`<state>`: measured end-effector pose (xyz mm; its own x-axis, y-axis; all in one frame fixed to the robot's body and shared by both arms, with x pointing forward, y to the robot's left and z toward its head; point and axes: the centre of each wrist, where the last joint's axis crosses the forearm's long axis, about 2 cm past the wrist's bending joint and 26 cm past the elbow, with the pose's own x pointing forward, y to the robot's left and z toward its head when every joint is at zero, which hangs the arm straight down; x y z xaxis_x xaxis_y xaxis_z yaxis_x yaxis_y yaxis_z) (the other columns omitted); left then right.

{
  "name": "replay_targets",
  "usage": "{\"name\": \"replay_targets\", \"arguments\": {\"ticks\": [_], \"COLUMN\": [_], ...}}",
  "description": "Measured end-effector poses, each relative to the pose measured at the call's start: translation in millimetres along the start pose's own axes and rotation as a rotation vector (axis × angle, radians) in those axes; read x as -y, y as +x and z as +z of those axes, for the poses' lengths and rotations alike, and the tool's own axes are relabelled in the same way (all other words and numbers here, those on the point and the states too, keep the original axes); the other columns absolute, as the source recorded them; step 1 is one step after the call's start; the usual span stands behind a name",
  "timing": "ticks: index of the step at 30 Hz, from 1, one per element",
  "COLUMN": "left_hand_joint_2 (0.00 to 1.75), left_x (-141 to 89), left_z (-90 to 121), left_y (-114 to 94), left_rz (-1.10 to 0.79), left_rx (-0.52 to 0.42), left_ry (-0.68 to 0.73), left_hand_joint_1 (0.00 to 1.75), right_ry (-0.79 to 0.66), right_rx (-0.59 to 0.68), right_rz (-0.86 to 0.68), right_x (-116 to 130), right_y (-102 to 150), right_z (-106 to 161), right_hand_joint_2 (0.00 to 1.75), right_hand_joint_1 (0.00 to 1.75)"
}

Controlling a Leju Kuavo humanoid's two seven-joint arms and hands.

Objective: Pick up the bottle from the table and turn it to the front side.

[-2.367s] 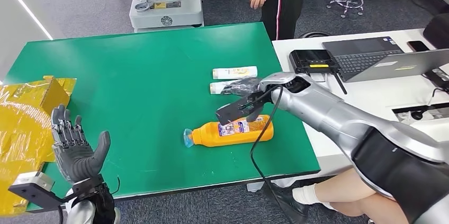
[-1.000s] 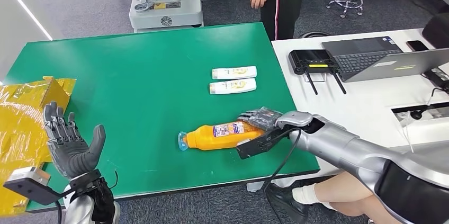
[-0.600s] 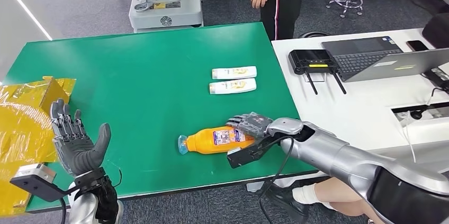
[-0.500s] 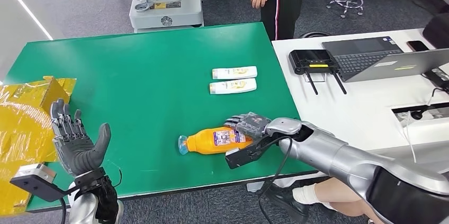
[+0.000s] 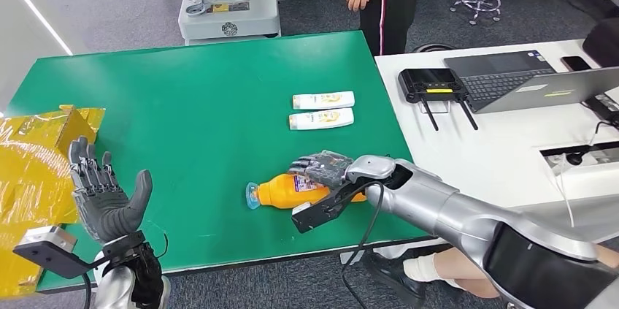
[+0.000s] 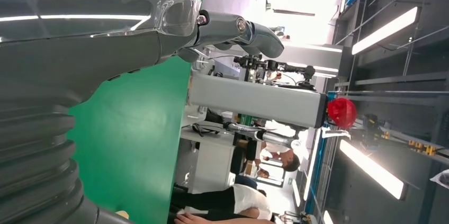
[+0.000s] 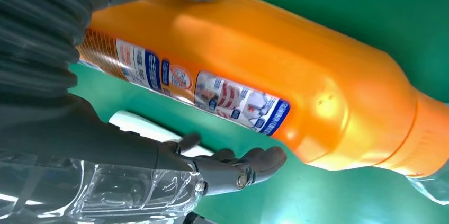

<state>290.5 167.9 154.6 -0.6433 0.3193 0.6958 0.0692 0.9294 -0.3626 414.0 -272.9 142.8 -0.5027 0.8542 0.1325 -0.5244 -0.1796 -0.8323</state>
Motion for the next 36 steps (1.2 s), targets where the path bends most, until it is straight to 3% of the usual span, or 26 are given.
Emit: {"name": "replay_targets", "arguments": {"ticks": [2,8,9,12,13,36], "left_hand_joint_2": [1.75,1.75,1.75,1.75,1.75,1.75], "left_x": [-0.1,-0.5,-0.6,-0.6,-0.7,-0.8], "left_z": [0.0,0.0,0.0,0.0,0.0,0.0], "left_y": [0.0,0.0,0.0,0.0,0.0,0.0], "left_rz": [-0.002,-0.006,-0.006,-0.007,-0.007,0.007], "left_rx": [0.0,0.0,0.0,0.0,0.0,-0.002], "left_ry": [0.002,0.007,0.008,0.008,0.009,0.017], "left_hand_joint_1": [0.0,0.0,0.0,0.0,0.0,0.0], "right_ry": [-0.002,-0.019,-0.024,-0.034,-0.034,-0.019], "right_rx": [0.006,0.016,0.017,0.018,0.018,-0.011], "right_rz": [0.0,0.001,0.002,0.004,0.004,-0.033], "right_x": [4.8,18.9,21.7,27.2,27.5,11.1], "right_y": [2.1,8.2,9.2,11.5,12.2,10.8], "right_z": [-2.3,-8.4,-9.3,-11.1,-11.8,-13.1], "right_hand_joint_2": [1.75,1.75,1.75,1.75,1.75,1.75], "right_hand_joint_1": [1.75,1.52,1.33,0.2,0.0,0.0]}}
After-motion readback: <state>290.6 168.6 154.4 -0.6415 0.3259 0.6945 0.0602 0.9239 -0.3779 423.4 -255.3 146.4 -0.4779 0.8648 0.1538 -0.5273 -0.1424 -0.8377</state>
